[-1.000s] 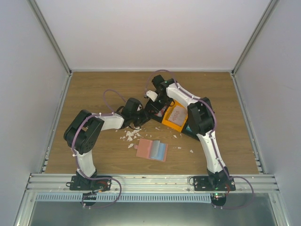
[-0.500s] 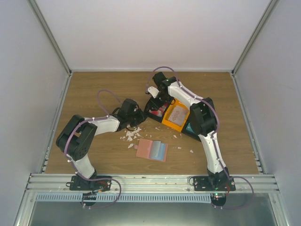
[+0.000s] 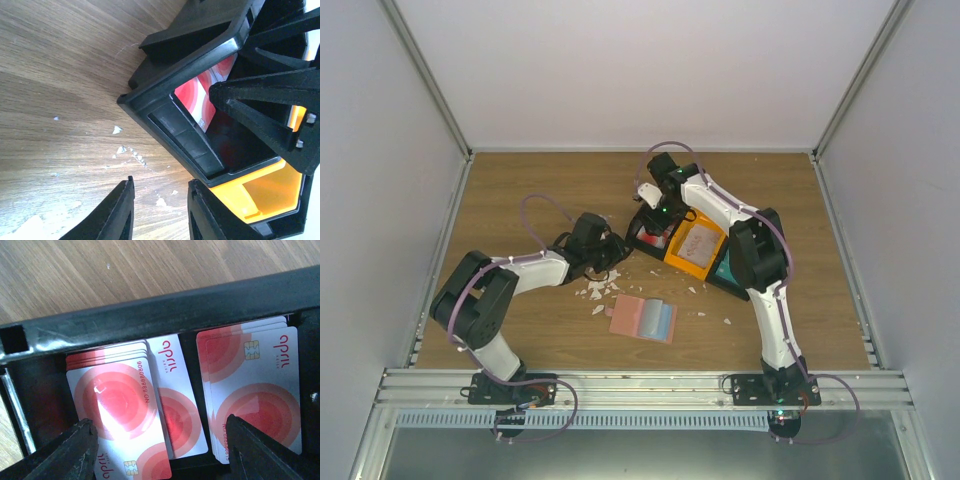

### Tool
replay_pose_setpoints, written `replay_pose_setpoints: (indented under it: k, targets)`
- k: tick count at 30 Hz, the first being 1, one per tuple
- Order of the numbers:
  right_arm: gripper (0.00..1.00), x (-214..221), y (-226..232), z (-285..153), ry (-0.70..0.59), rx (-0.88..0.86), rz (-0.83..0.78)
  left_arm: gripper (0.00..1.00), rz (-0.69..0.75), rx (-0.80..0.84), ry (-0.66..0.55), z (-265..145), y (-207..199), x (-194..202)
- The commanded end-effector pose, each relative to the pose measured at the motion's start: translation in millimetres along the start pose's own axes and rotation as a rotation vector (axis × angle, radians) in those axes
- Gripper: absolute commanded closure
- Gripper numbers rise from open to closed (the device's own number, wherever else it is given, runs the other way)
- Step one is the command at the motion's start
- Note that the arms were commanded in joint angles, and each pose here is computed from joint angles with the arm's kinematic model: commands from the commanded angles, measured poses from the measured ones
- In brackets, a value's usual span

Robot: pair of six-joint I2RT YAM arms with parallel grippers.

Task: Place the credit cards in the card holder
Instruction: Pick up the credit card from the storage box.

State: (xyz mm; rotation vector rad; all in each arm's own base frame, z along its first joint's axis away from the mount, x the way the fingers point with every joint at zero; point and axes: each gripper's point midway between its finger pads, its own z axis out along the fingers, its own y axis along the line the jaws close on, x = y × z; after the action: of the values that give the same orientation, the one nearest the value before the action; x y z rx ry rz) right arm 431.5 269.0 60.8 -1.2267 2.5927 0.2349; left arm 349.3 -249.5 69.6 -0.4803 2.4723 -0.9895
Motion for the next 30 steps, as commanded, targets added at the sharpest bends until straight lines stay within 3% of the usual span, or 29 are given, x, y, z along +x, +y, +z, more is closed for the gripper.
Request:
replay_pose_setpoints:
  k: [1,9,22,30]
  targets:
    - [0.29,5.5,-4.4,4.2,0.019,0.013,-0.03,0.67,-0.005,0.063,-0.004,5.7,-11.5,-4.8]
    - [0.2,10.8,4.7,15.3,0.042,-0.036,-0.067,0.67,-0.019,0.084,0.023,24.1,-14.4,-8.3]
    - [0.22,28.1,11.4,35.9,0.127,-0.093,-0.107,0.75,-0.032,0.048,-0.011,37.1,-1.8,-29.9]
    - [0.15,39.9,15.2,45.1,0.179,-0.1,-0.098,0.75,-0.019,0.071,0.016,40.3,1.9,-23.6]
